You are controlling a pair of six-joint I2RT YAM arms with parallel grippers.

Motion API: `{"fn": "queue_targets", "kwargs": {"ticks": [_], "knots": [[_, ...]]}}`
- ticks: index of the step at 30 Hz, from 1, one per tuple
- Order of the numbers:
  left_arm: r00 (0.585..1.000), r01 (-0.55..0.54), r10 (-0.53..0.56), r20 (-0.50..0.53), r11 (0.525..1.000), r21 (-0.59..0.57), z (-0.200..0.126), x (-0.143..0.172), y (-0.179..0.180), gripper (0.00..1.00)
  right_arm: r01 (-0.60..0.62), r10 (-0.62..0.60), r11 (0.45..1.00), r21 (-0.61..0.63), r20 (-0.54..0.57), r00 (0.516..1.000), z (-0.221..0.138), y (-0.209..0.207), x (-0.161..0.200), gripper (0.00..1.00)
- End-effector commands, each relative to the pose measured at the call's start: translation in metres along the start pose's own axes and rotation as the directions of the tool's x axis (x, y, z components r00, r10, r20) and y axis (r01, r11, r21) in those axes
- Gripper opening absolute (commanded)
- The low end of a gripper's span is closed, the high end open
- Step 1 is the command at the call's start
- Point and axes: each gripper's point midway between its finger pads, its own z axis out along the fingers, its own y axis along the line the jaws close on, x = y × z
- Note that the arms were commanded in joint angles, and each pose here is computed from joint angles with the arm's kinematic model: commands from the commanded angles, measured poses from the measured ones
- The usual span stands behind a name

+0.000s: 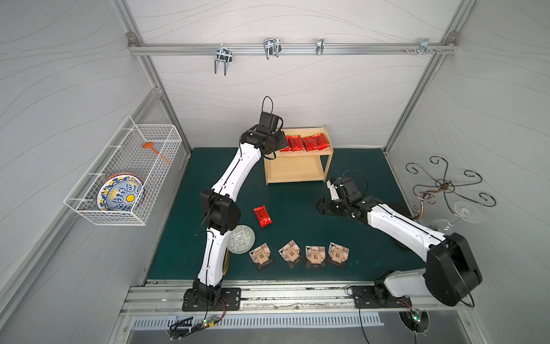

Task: Place the tea bags on the shelf by color
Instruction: Place the tea bag on the shelf.

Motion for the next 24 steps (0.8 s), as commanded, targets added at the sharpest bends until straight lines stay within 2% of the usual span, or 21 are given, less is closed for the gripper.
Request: {"fn": "queue_targets", "kwargs": {"ticks": [1,6,9,15,24], "knots": [[0.995,0.006,0.001,0.096,0.998,-0.070,-0.060,-0.019,0.010,0.62,-0.001,0.002,1.000,-0.019,0.041,0.999,-0.012,0.005,-0.010,0.67],[1.000,0.013,-0.013,-0.001,0.983,-0.185,-0.072,0.045,0.043,0.61,-0.001,0.004,0.999,-0.038,0.056,0.998,-0.016,0.008,-0.010,0.67],[0.994,0.034,-0.060,-0.086,0.961,-0.274,-0.070,0.095,0.077,0.61,0.007,-0.005,0.999,-0.046,0.056,0.998,-0.018,0.011,-0.009,0.67],[0.971,0.105,-0.176,-0.164,0.923,-0.371,-0.065,0.170,0.129,0.62,0.023,-0.020,0.998,-0.056,0.054,0.998,-0.017,0.017,-0.006,0.67],[0.924,0.111,-0.271,-0.270,0.865,-0.490,-0.045,0.223,0.156,0.64,0.035,-0.033,0.998,-0.049,0.039,0.999,-0.013,0.019,-0.003,0.67]]}}
